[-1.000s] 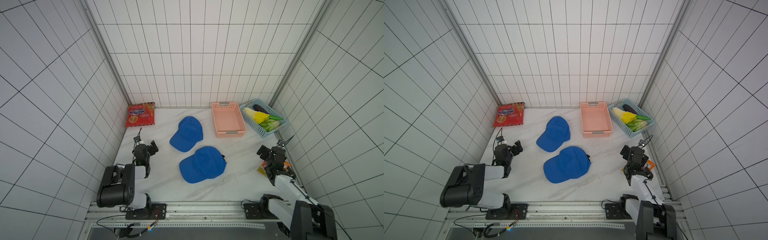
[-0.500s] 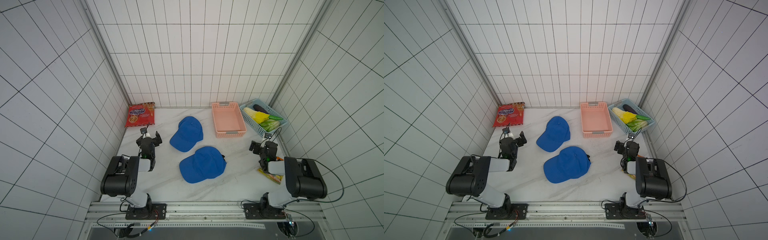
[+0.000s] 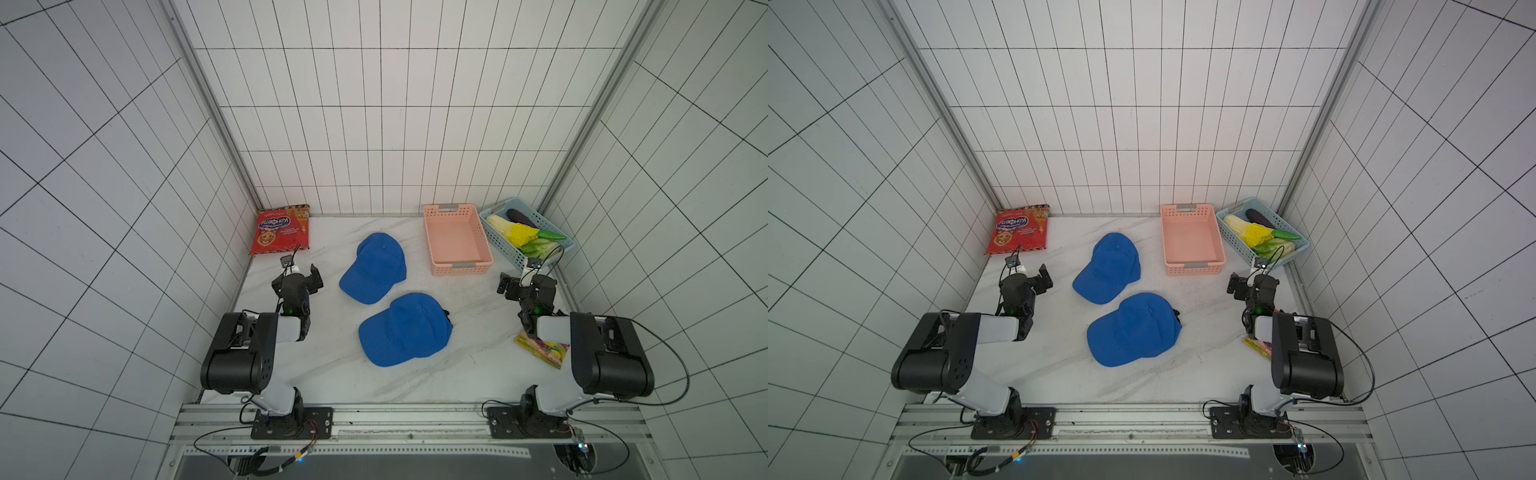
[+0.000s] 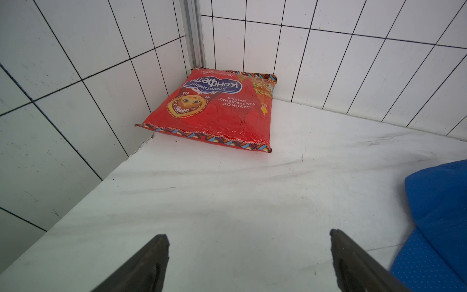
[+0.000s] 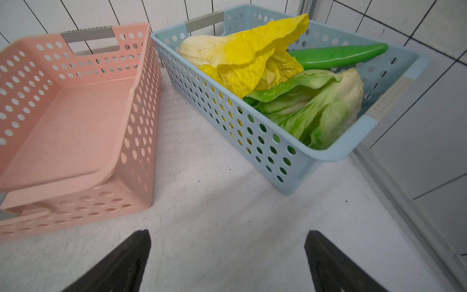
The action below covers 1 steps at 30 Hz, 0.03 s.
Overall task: Turn the baseball cap inside out
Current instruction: Reset both arms
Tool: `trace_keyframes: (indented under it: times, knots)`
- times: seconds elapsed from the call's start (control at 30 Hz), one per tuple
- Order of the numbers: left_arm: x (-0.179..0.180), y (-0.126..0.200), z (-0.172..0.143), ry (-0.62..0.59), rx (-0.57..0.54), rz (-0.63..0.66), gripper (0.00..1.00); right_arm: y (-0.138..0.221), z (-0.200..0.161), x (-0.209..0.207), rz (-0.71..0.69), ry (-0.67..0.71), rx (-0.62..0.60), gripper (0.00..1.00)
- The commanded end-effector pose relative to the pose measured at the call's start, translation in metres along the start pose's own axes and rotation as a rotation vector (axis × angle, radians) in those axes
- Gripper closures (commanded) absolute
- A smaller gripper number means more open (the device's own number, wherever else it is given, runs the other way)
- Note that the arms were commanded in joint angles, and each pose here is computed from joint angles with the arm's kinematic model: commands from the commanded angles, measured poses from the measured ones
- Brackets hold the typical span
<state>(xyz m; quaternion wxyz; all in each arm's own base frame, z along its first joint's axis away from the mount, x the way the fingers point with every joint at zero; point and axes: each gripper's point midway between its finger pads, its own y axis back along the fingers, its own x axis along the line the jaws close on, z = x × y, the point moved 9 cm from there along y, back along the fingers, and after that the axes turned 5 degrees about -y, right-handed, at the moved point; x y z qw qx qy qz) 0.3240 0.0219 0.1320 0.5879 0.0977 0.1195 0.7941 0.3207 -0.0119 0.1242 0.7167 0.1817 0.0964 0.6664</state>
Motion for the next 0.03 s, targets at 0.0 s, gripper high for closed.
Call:
trace_keyframes:
  times: [0.0]
  knots:
    - [-0.0016,0.0020,0.0082,-0.006,-0.032,-0.004,0.02,0.0017,0.0021,-0.0004,0.005,0.009,-0.008,0.01]
